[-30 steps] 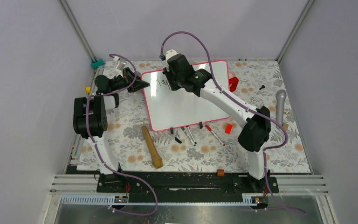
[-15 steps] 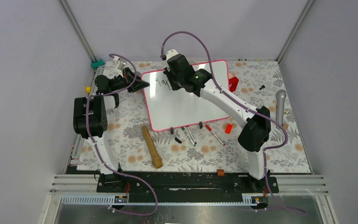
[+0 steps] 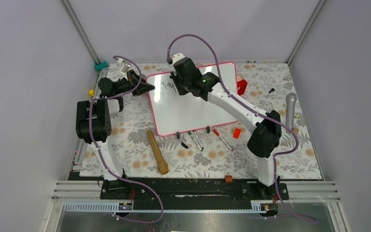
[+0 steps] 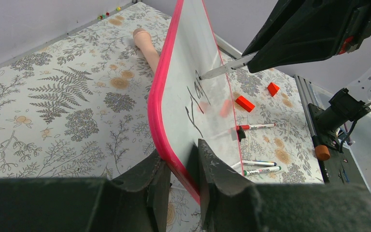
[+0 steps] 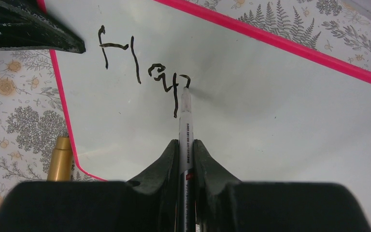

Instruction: Write a sentence on the whiteboard

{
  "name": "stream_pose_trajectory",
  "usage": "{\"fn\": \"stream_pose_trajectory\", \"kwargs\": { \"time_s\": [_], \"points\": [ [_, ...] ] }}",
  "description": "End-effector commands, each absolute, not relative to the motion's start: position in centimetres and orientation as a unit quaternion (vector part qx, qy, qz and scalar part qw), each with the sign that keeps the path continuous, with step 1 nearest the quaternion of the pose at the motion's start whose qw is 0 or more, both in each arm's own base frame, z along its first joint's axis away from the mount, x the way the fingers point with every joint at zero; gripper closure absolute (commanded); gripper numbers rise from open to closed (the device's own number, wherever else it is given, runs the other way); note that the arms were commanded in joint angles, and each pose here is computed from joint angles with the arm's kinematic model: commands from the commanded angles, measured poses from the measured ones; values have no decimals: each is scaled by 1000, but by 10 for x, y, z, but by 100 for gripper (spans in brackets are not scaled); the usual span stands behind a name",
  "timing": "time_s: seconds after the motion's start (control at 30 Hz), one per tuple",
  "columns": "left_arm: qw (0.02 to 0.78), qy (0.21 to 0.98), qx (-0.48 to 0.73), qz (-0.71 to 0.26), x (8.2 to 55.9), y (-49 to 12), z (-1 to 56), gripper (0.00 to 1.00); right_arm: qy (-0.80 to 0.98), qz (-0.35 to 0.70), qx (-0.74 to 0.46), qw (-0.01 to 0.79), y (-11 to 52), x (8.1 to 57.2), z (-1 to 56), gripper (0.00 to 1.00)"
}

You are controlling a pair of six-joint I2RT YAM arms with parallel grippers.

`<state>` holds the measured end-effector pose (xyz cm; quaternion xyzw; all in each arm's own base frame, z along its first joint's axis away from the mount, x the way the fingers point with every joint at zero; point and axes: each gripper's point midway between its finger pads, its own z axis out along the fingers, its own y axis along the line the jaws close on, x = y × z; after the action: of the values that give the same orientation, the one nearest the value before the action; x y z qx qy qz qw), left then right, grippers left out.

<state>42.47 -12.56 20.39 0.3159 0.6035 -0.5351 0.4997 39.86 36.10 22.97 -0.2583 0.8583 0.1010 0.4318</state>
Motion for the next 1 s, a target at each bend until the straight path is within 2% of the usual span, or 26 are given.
{"fn": "stream_pose_trajectory", "kwargs": {
  "time_s": [0.0, 0.23, 0.57, 0.97],
  "points": [
    [460, 557, 458, -518, 390, -130, 173, 100, 856, 102, -267, 430, 355, 393, 235, 100],
    [460, 557, 459, -517, 389, -130, 173, 100, 853, 120, -272, 430, 362, 391, 240, 100],
    [460, 557, 458, -517, 390, -130, 174, 100, 823, 159, -248, 486, 347, 380, 284, 100],
    [460, 557, 458, -517, 390, -130, 174, 100, 827, 158, -233, 486, 337, 391, 289, 100]
  ]
}}
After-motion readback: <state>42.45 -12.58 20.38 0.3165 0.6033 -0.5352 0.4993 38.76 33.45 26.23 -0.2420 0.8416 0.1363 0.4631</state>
